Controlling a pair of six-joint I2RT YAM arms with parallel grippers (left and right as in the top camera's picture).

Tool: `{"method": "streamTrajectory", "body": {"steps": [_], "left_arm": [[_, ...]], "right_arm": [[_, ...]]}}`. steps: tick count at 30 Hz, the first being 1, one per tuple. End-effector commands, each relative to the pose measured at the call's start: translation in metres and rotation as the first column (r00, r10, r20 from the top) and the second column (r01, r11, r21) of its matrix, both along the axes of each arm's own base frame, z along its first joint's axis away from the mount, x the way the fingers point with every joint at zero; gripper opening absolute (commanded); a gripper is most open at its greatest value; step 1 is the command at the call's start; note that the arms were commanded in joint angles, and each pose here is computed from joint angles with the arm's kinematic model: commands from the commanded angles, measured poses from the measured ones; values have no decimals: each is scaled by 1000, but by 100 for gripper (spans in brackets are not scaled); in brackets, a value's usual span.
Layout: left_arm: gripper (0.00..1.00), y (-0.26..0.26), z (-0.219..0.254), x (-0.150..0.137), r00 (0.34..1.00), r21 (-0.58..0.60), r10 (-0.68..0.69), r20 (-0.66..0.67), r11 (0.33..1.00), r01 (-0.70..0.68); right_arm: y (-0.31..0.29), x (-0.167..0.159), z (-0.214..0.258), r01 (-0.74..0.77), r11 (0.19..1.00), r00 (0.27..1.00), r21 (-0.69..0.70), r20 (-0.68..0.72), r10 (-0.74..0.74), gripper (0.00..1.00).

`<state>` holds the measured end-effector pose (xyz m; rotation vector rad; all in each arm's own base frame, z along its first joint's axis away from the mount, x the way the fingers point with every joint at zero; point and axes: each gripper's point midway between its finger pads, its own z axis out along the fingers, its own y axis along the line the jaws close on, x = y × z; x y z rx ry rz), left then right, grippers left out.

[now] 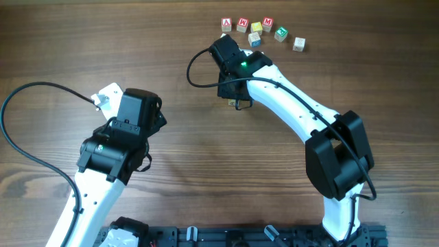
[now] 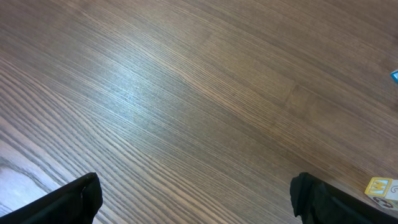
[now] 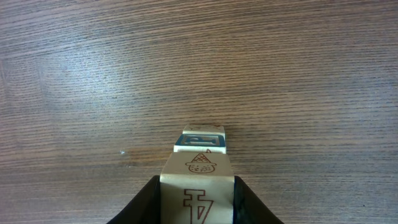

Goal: Form a tower

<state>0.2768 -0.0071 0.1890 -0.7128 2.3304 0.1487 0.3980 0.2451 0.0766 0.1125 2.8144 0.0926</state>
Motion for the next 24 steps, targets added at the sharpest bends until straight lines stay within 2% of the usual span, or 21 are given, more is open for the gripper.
{"method": "streamTrajectory", "body": {"steps": [1,4,8,19,24], "left_arm": [[100,1,0,0,1000,-12,18,6,1000,-18],[100,1,0,0,1000,-12,18,6,1000,-18],[100,1,0,0,1000,-12,18,6,1000,-18],[100,1,0,0,1000,-12,18,6,1000,-18],[100,1,0,0,1000,-12,18,5,1000,-18]], "right_arm": [[-1,7,25,1,1000,998,3,64,-1,22],[-1,7,25,1,1000,998,3,65,-1,23],[-1,7,25,1,1000,998,3,65,-1,30],[-1,7,25,-23,1000,998,-6,66,24,31],[0,8,25,-23,1000,997,-4,69,23,36]]}}
